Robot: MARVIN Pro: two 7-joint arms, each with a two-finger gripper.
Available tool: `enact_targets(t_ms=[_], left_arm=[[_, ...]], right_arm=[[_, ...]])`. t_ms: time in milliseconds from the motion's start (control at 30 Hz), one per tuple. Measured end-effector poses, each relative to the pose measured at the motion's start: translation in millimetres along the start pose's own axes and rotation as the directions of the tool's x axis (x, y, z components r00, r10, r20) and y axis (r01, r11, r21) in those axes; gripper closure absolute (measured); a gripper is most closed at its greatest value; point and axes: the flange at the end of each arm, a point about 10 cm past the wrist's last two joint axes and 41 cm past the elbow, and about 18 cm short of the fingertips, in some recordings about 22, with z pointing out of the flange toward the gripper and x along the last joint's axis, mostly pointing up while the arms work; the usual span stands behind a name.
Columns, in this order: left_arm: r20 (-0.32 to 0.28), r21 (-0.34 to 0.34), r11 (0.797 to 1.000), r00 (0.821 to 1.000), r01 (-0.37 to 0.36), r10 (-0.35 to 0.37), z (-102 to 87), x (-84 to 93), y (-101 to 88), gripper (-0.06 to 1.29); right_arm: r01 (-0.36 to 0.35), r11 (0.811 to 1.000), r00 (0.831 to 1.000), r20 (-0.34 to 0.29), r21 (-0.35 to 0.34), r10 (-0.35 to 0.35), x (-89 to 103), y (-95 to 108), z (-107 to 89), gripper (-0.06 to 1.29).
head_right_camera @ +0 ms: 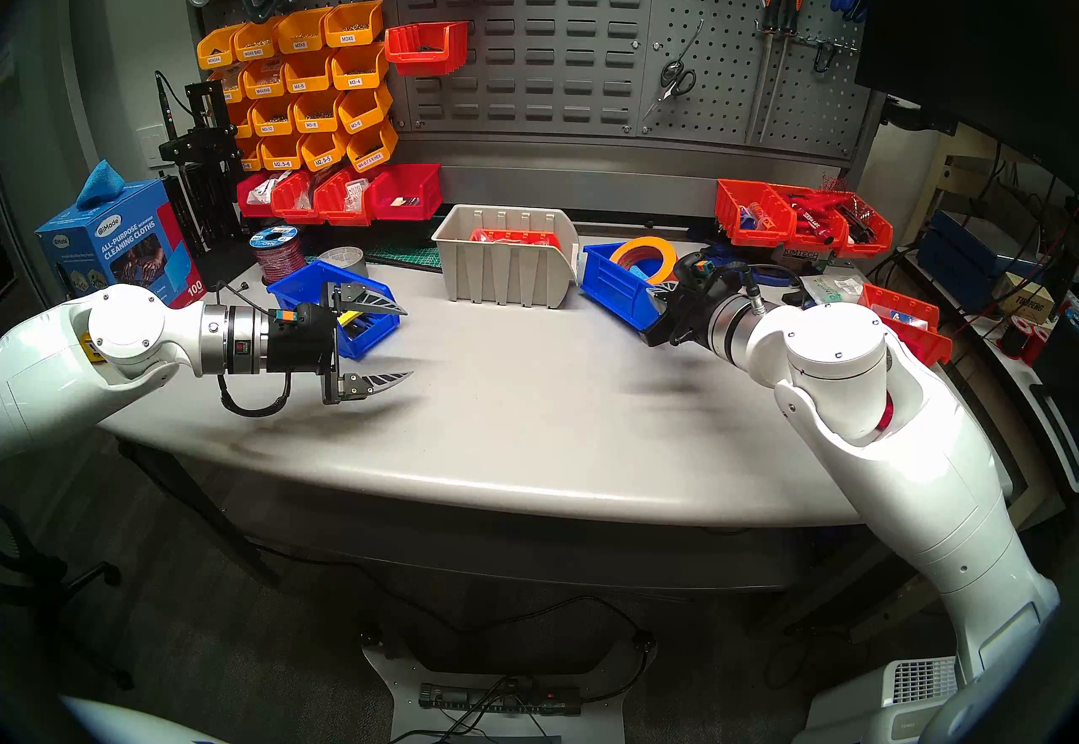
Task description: Hang all the unorganized tool boxes onto the wall
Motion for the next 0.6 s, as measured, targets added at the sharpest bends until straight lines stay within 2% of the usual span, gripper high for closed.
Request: enact_targets(t_ms=[600], left_arm=[[0.0, 0.0, 1.0, 1.0, 0.0, 0.0, 0.0, 0.0, 0.0, 0.0]], right_arm=[[0.068, 0.997, 0.998, -0.004, -0.046, -0.069, 10.8, 16.4, -4.6, 1.27]])
